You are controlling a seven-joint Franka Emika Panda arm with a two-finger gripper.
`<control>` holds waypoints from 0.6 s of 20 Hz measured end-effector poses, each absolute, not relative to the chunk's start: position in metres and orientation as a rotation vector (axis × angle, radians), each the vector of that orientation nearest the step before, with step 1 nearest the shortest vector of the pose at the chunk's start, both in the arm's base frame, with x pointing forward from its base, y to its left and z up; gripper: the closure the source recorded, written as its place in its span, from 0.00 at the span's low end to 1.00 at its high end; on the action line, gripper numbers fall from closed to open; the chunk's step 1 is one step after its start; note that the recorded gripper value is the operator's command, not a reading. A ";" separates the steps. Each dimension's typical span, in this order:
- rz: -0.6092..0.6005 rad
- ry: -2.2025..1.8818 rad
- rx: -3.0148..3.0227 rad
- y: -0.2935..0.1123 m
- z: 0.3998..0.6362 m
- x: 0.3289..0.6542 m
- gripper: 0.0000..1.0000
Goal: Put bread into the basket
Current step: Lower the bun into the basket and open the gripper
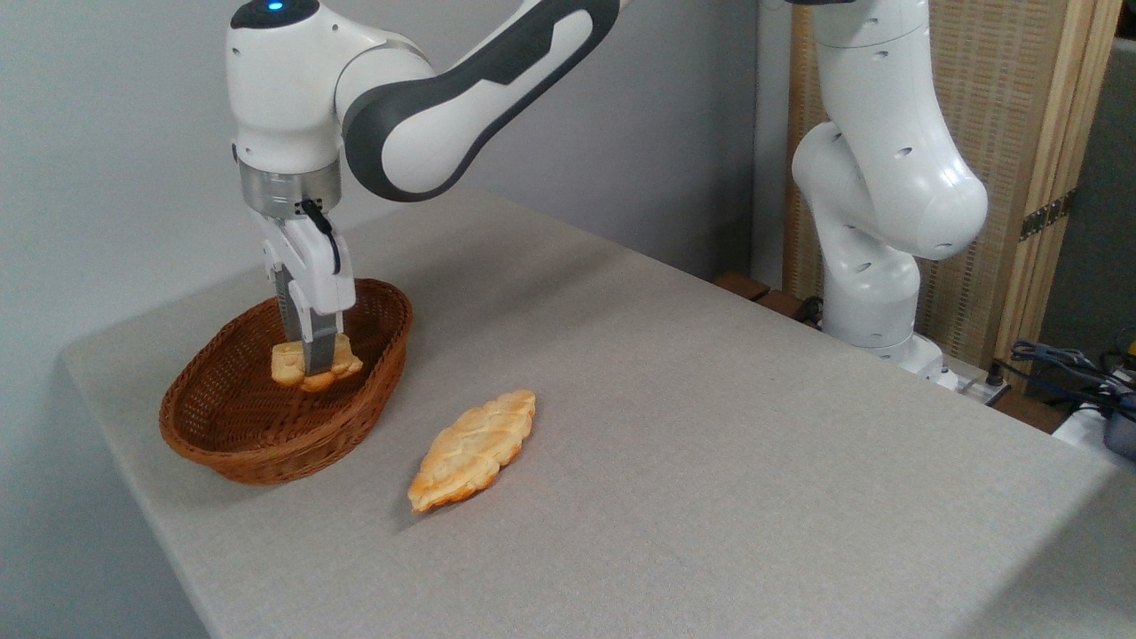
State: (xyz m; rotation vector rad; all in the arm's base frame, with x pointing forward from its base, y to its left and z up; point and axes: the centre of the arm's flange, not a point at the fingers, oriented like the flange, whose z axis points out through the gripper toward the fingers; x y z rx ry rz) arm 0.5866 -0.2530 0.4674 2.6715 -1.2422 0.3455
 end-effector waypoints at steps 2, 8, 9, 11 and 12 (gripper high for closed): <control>0.355 -1.239 2.673 -0.252 0.471 0.587 0.00; 0.376 -1.229 2.679 -0.246 0.480 0.587 0.00; 0.383 -1.224 2.682 -0.243 0.483 0.588 0.00; 0.398 -1.213 2.689 -0.237 0.489 0.589 0.00; 0.400 -1.206 2.694 -0.233 0.493 0.589 0.00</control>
